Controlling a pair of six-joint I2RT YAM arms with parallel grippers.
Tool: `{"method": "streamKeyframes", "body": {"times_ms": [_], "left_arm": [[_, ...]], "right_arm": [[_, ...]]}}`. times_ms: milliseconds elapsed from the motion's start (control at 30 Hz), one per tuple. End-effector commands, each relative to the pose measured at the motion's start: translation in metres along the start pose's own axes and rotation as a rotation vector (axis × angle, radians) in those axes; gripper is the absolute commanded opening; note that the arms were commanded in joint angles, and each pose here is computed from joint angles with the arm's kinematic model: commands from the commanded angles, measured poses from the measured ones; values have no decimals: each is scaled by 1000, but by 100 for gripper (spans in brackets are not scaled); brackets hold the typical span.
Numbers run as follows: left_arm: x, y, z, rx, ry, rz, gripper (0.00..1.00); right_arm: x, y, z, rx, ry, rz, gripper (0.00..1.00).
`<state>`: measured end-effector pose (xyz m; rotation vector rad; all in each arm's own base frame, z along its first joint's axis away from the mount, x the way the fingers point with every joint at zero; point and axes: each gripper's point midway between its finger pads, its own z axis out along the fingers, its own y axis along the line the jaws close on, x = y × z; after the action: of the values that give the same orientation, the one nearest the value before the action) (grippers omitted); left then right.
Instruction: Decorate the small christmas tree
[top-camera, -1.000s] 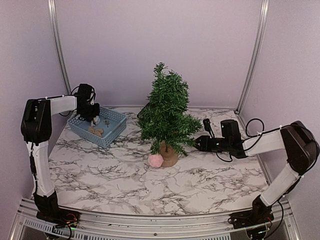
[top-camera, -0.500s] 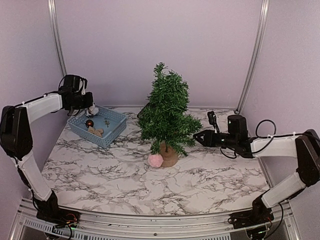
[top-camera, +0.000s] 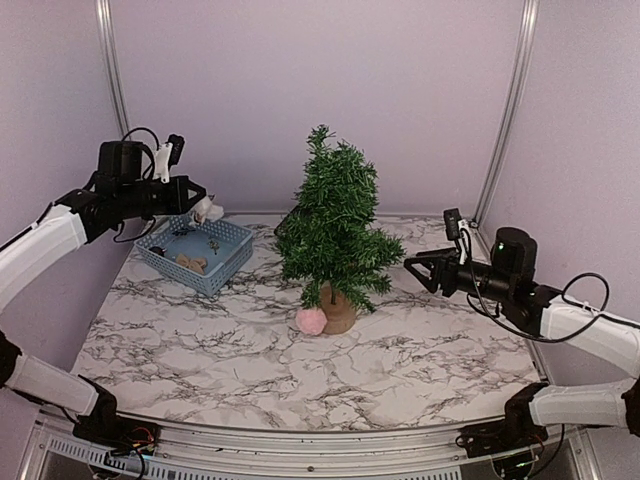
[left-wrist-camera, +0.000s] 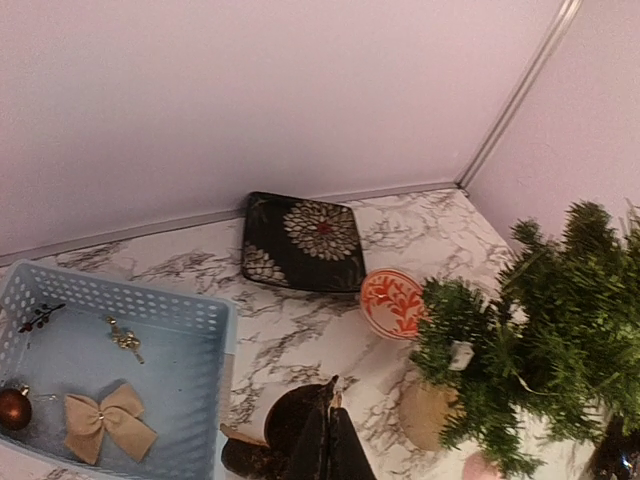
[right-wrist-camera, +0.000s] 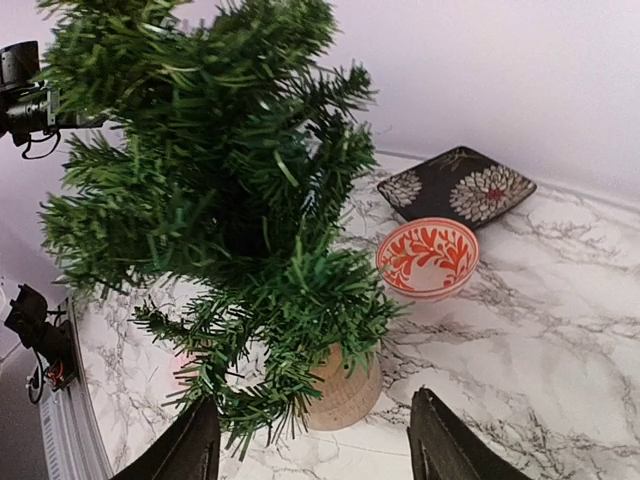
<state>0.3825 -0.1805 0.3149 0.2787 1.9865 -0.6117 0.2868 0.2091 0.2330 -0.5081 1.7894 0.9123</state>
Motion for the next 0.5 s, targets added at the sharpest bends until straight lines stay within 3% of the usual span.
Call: {"method": "streamKeyframes", "body": {"times_ms": [0,133,467], "left_arm": [[16,-61,-31,224,45,59,0],[24,-111,-56,395,52,110,0],[69,-227,-78,751,173,240,0]], "right_arm": [[-10,24,-19,-54,-20,-131,66],[-27,54,-33,-111,-72,-226,71],[-48,135,-38,-333,-94,-408,66]]}}
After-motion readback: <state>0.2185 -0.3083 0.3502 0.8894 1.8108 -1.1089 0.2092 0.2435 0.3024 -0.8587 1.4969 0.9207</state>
